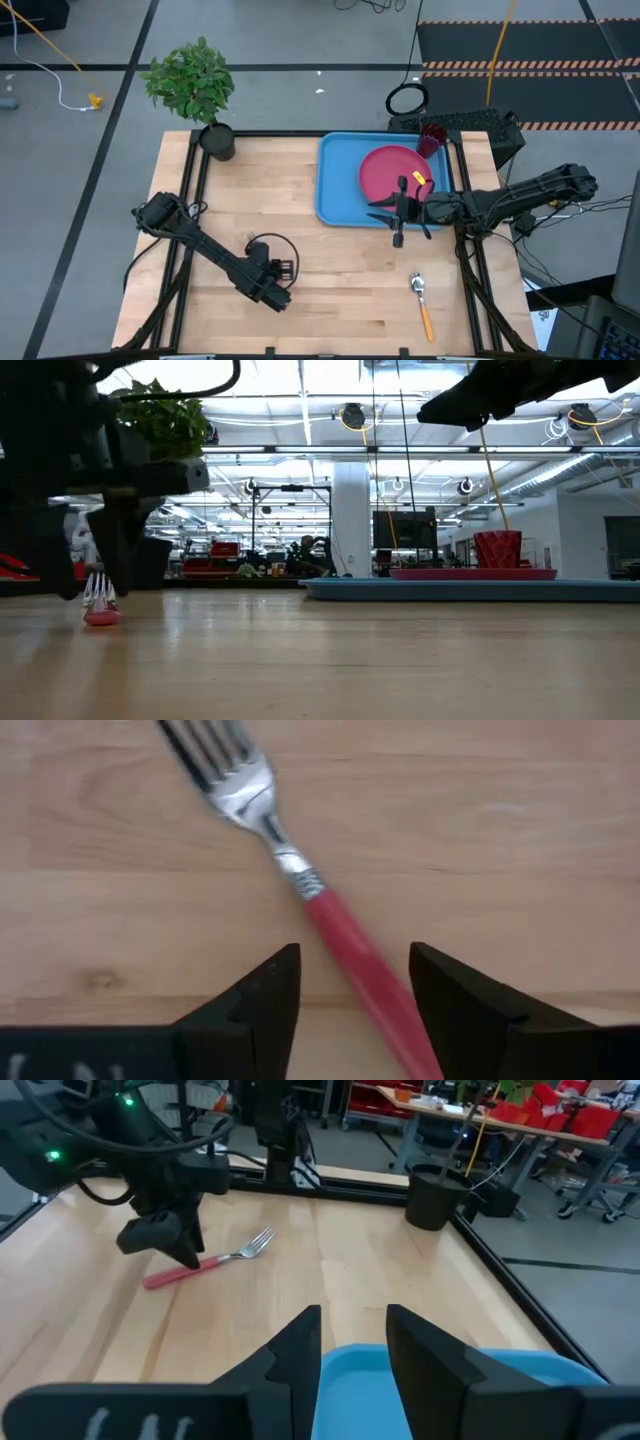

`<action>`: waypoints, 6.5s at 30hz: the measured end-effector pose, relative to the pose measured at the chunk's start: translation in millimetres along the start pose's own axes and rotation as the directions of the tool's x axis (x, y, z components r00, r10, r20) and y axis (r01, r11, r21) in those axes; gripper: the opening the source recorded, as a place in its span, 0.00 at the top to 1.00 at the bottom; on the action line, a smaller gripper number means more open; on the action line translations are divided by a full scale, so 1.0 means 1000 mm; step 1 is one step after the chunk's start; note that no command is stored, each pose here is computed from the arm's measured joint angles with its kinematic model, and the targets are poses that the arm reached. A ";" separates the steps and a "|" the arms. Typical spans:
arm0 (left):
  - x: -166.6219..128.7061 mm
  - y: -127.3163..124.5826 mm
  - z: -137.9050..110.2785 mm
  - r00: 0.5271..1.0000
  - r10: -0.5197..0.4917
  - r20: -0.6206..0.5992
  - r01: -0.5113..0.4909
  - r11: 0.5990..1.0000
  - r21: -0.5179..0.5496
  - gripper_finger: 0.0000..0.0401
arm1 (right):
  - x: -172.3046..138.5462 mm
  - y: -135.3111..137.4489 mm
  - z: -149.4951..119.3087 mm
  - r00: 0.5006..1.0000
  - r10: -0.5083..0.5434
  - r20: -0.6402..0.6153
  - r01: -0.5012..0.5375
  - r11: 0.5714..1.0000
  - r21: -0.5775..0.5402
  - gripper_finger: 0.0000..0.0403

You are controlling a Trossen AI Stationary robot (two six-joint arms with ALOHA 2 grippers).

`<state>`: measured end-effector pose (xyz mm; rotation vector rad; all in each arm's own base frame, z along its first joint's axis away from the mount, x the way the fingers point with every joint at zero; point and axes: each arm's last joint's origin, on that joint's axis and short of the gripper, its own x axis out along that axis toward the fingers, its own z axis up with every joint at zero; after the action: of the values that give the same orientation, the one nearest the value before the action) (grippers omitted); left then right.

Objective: Pick and place plate/cup/fork/spoon on tray
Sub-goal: Put the pink fork on the blue tray to the left of the pink plate

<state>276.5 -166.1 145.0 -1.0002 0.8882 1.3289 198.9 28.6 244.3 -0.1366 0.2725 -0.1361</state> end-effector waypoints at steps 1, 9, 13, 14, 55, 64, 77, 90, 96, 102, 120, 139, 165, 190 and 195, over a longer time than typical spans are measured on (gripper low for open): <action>0.002 0.002 0.000 1.000 0.009 -0.001 -0.009 1.000 -0.007 0.52 | 0.000 0.000 0.000 1.000 0.000 -0.003 -0.001 1.000 -0.001 0.73; 0.017 0.012 0.005 0.998 0.050 0.043 -0.048 0.998 -0.029 0.58 | 0.000 0.001 0.000 1.000 0.009 -0.004 -0.009 1.000 0.016 0.73; 0.021 0.016 0.007 0.997 0.054 0.049 -0.053 0.998 -0.018 0.64 | 0.000 0.001 0.000 1.000 0.030 -0.003 -0.029 0.999 0.024 0.73; 0.022 0.016 0.008 0.997 0.056 0.052 -0.056 0.998 -0.016 0.66 | 0.000 0.001 0.000 1.000 0.030 -0.003 -0.029 0.999 0.026 0.73; 0.018 -0.002 0.033 0.999 0.031 0.041 -0.044 0.922 0.384 0.90 | -0.029 0.057 -0.018 0.935 0.316 -0.160 -0.298 0.946 0.127 0.73; 0.002 -0.013 0.069 0.994 -0.070 0.080 0.031 0.915 0.402 0.90 | -0.038 0.052 -0.020 0.930 0.312 -0.195 -0.319 0.948 -0.005 0.73; -0.009 -0.052 0.108 0.918 -0.374 0.133 0.291 0.862 0.414 0.90 | -0.051 0.038 -0.008 0.949 0.301 -0.097 -0.303 0.953 -0.012 0.73; -0.009 -0.086 0.147 0.798 -0.563 0.215 0.488 0.813 0.319 0.90 | -0.051 0.038 -0.008 0.947 0.306 -0.096 -0.310 0.950 -0.030 0.73; -0.017 -0.100 0.166 0.750 -0.591 0.297 0.528 0.805 0.269 0.90 | -0.052 0.037 -0.008 0.948 0.306 -0.092 -0.317 0.936 -0.153 0.73; -0.027 -0.114 0.183 0.727 -0.585 0.360 0.522 0.811 0.264 0.90 | -0.053 0.036 -0.007 0.949 0.304 -0.084 -0.316 0.919 -0.235 0.73; 0.025 -0.202 0.226 0.760 -0.478 0.440 0.434 0.878 0.204 0.90 | -0.077 0.019 0.002 0.950 0.310 0.027 -0.292 0.918 -0.270 0.73; 0.085 -0.204 0.249 0.823 -0.372 0.429 0.373 0.924 0.084 0.90 | -0.084 0.015 0.004 0.948 0.313 0.054 -0.285 0.913 -0.293 0.73; 0.119 -0.210 0.237 0.863 -0.419 0.281 0.423 0.905 0.050 0.90 | -0.084 0.015 0.004 0.948 0.313 0.060 -0.280 0.909 -0.309 0.73; 0.125 -0.207 0.238 0.872 -0.382 0.306 0.403 0.915 -0.004 0.81 | -0.084 0.015 0.004 0.947 0.315 0.060 -0.285 0.914 -0.289 0.73; 0.125 -0.207 0.238 0.872 -0.385 0.302 0.407 0.913 -0.012 0.81 | -0.084 0.015 0.004 0.947 0.315 0.060 -0.285 0.914 -0.289 0.73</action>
<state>480.2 104.0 122.9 -0.9499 0.3803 1.1229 121.9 56.1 267.8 -0.3777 0.2031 0.2176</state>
